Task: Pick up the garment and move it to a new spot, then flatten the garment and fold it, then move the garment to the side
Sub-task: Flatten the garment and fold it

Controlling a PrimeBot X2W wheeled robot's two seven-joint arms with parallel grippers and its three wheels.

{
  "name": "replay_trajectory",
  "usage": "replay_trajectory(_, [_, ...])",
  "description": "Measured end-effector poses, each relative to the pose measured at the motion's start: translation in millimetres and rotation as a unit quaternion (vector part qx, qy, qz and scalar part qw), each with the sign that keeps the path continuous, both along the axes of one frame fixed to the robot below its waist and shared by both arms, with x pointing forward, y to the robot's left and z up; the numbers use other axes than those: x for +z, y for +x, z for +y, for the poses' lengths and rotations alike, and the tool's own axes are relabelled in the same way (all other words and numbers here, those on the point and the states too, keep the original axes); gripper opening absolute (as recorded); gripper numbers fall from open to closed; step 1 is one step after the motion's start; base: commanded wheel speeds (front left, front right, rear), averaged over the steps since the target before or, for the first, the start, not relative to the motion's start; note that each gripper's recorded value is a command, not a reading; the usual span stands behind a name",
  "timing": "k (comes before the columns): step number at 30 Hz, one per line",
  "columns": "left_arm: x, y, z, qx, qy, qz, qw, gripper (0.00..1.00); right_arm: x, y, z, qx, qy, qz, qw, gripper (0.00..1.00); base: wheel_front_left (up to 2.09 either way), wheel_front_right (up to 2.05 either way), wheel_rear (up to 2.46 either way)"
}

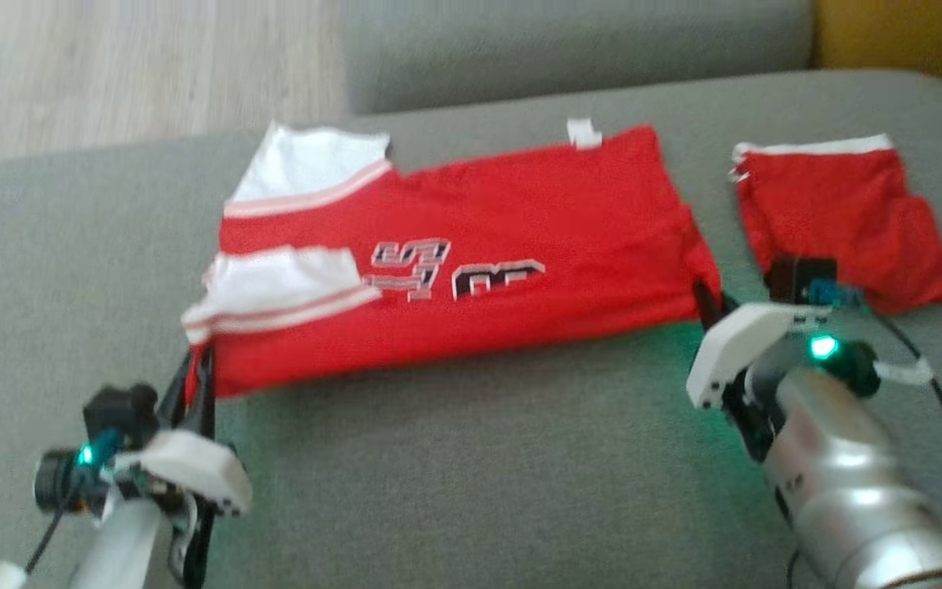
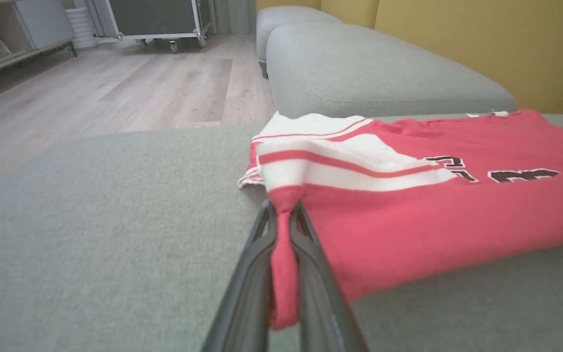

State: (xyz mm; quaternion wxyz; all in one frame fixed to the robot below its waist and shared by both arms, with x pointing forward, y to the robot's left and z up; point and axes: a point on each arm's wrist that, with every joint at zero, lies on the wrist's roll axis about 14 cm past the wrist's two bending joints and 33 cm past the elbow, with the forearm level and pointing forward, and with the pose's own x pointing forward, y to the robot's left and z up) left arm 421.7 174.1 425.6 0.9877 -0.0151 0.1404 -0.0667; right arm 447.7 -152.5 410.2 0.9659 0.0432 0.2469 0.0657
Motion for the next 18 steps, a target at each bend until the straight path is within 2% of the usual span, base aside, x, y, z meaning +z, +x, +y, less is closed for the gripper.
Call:
replay_trajectory(8, [10.4,-30.3,-15.3,-0.003,-0.026,-0.005,1.000,0.00,11.0,-31.8,-14.9,-0.029,0.017,-0.016,0.999,0.00,0.00,0.00,0.00])
replay_trajectory(18, [5.4,-58.2,-22.4,-0.010,-0.030,0.012,0.999,0.00,-8.1,-55.6,-24.2,-0.054,0.028,0.007,0.998,0.00,0.00,0.00,0.00])
